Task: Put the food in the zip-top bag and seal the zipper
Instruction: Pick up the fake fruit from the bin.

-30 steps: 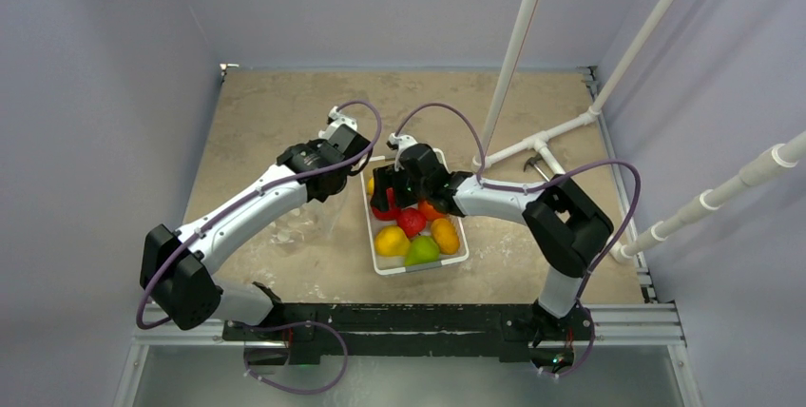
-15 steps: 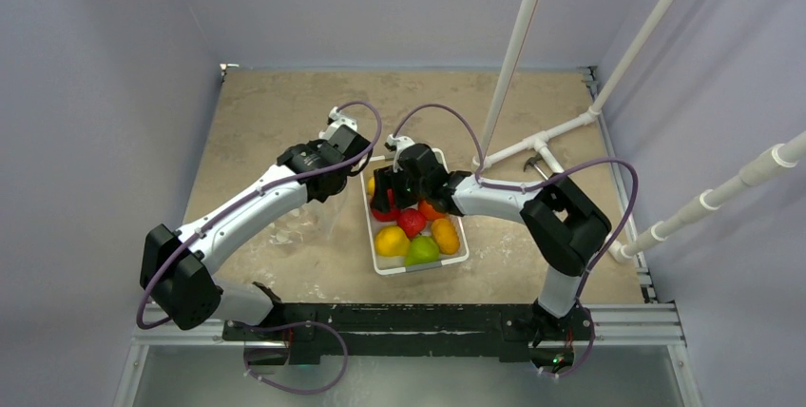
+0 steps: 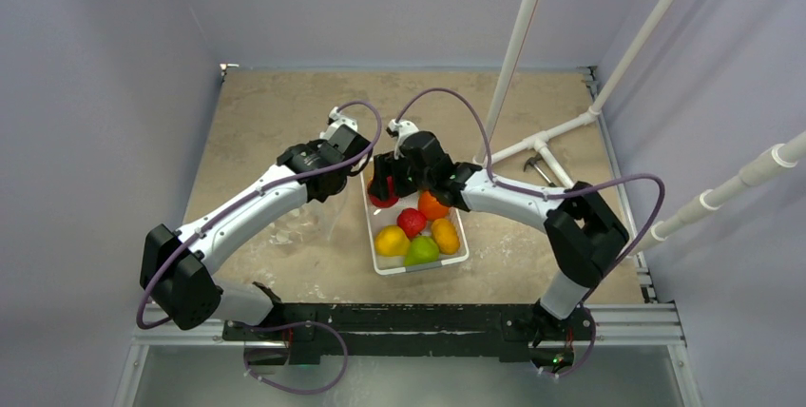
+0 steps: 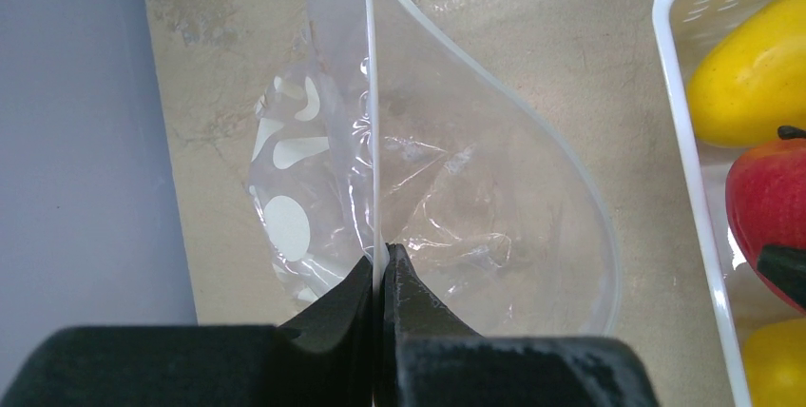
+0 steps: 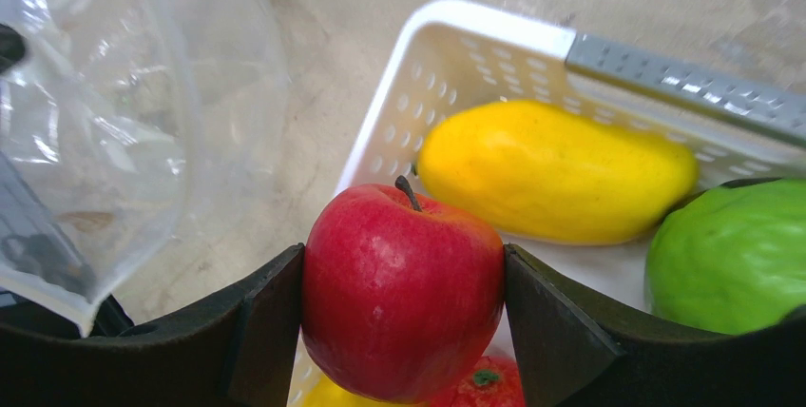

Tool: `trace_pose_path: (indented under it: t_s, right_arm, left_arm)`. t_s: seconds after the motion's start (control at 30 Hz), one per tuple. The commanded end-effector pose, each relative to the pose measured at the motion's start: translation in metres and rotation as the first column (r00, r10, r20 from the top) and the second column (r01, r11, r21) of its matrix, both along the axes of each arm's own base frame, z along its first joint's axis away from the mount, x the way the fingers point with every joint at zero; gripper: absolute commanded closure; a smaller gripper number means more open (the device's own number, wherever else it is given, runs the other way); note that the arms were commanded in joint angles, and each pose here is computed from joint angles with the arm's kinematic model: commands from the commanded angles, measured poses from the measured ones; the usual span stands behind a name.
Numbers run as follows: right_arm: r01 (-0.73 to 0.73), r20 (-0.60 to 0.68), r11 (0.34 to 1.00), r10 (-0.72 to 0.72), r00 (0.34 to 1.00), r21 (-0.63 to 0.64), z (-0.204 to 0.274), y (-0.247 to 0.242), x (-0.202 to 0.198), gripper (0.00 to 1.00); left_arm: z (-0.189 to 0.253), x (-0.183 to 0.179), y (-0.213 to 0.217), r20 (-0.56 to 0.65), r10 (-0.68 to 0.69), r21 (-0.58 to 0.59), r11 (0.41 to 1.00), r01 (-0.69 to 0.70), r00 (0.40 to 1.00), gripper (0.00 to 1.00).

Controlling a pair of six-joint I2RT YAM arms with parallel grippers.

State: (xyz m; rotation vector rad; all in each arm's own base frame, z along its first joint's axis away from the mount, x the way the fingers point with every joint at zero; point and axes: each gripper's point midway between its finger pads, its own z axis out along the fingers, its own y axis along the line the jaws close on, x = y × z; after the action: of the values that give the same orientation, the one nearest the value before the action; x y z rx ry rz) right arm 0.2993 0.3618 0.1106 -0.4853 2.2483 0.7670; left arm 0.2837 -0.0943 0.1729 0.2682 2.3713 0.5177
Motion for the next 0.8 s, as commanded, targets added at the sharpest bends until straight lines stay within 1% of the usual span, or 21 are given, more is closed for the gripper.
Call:
trace_pose_path:
  t_s: [0.0,0.2,0.27,0.4,0.47,0.53,0.77]
  right_arm:
    - [0.026,0.096,0.998,-0.03,0.995,0.051,0.053,0.0,0.011,0.76]
    - [0.014,0.175,0.992,-0.036,0.984,0.125,0.105,0.001,0.012,0.77]
    - [-0.014,0.193,0.99,-0.013,0.981,0.141,0.116,0.003,0.009,0.78]
    - [-0.072,0.209,0.981,0.033,0.977,0.182,0.131,0.009,0.001,0.78]
    - [-0.122,0.208,0.972,0.079,0.975,0.199,0.133,0.014,-0.008,0.78]
    - [-0.159,0.236,0.96,0.104,0.966,0.23,0.143,0.021,-0.012,0.78]
    - [-0.241,0.273,0.931,0.165,0.948,0.273,0.157,0.036,-0.028,0.78]
  left_arm:
    - [0.016,0.006,-0.01,0.041,-0.022,-0.047,0.999,0.024,0.999,1.0]
    - [0.02,0.006,-0.015,0.039,-0.033,-0.072,0.997,0.036,0.999,1.0]
    - [0.021,0.007,-0.017,0.039,-0.037,-0.081,0.996,0.04,0.999,1.0]
    - [0.025,0.008,-0.019,0.042,-0.04,-0.089,0.995,0.044,0.998,1.0]
    - [0.026,0.008,-0.02,0.041,-0.043,-0.096,0.994,0.047,0.998,1.0]
    - [0.027,0.008,-0.024,0.04,-0.051,-0.113,0.992,0.055,0.998,1.0]
    - [0.031,0.008,-0.03,0.043,-0.062,-0.151,0.986,0.068,0.997,1.0]
